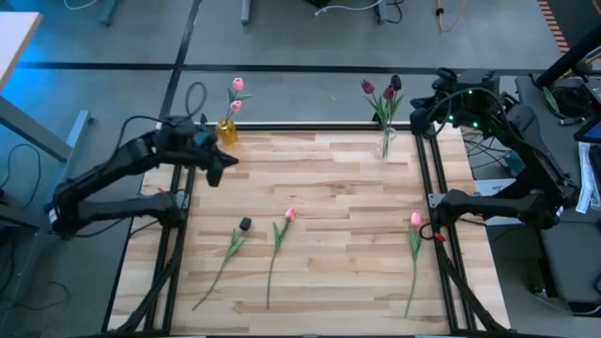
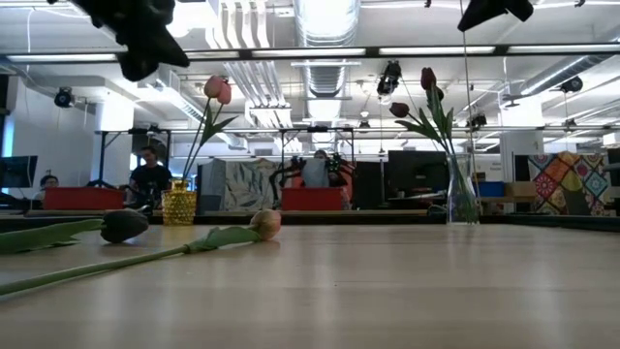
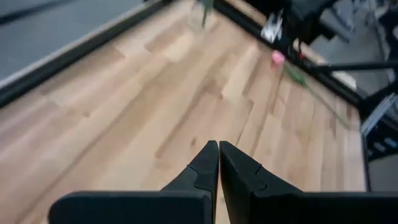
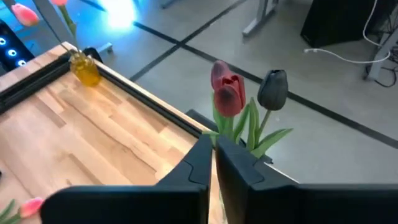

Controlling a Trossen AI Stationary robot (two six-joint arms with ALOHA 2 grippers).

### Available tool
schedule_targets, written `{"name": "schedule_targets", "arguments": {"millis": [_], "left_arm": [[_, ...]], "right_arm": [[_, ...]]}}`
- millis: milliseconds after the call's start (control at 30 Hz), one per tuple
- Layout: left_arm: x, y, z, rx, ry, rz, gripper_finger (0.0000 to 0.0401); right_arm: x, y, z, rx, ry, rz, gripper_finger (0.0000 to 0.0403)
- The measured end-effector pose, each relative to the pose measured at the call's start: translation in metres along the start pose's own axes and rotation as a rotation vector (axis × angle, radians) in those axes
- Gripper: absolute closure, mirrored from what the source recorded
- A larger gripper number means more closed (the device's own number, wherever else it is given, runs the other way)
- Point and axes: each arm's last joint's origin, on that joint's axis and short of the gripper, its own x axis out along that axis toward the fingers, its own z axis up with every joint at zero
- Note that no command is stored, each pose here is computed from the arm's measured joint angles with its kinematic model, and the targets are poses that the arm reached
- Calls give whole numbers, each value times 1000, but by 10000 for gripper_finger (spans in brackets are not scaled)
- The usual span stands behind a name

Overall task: Sort flowers into vase by color
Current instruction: Insert the left pink tulip into the yellow glass vase

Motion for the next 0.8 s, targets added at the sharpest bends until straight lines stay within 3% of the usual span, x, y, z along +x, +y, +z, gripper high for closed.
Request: {"name": "schedule_targets", "arguments": {"millis": [200,367,533,800], "left_arm": [[31,-9,-8,-26,137,-27,401],[54,-17,-33,-118,255,-52,401],[72,-31,-61,-249,309,12,401],[93,-66,-90,-345,381,134,401]], "right_arm": [[1,3,-1,-1,3,21,390],[2,7,-1,-8,9,41,390],[8,9,3,-5,-8,45,390],[20,10,7,-14,-10,42,390]]}}
